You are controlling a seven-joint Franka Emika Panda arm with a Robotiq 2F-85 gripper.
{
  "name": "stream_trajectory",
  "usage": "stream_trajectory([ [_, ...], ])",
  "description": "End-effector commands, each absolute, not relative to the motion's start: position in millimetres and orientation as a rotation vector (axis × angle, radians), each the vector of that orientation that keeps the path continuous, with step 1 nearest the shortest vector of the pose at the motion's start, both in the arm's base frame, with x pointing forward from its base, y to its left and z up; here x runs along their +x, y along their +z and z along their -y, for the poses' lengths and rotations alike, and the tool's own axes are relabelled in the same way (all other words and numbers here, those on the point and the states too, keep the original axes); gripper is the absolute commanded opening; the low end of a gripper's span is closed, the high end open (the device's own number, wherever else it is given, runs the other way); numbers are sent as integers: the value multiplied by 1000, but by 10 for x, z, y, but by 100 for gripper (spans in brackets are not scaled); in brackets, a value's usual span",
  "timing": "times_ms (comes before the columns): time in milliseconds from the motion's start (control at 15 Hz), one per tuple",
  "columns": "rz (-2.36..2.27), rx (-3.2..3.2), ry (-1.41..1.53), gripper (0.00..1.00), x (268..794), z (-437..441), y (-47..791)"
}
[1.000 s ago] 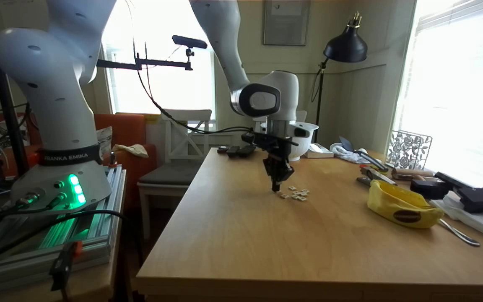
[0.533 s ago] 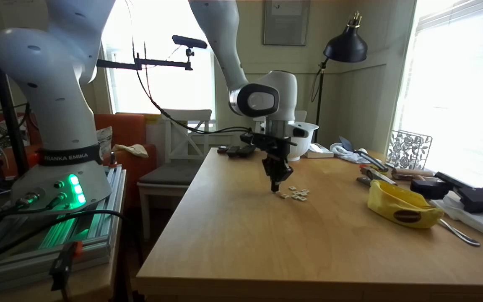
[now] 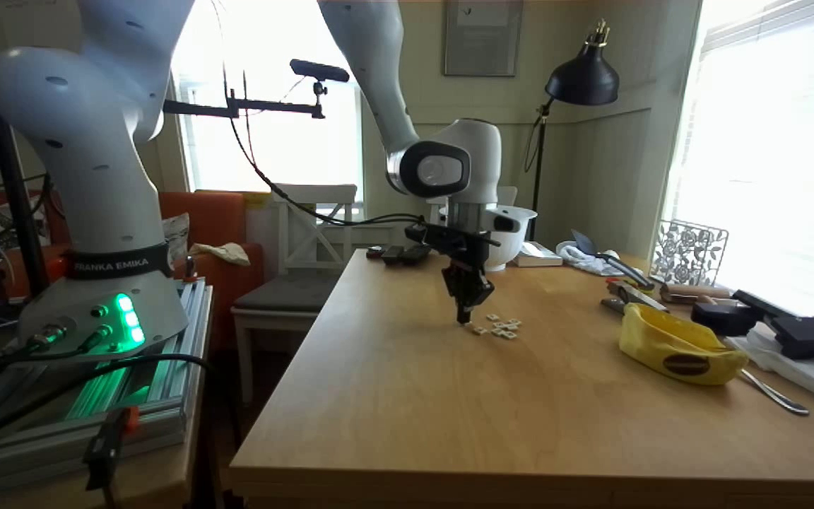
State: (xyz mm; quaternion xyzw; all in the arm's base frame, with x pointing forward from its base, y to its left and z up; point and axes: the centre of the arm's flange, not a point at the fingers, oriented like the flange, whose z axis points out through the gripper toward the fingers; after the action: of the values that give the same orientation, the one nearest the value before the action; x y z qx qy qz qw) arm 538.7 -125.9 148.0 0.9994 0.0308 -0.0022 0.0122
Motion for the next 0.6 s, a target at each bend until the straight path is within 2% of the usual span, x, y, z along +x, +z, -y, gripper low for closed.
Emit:
stream_trajectory([
  [0,-77,3129,-4,0,5390,1286,1363],
  [533,-101,3124,5,0,5435,1282,1328],
])
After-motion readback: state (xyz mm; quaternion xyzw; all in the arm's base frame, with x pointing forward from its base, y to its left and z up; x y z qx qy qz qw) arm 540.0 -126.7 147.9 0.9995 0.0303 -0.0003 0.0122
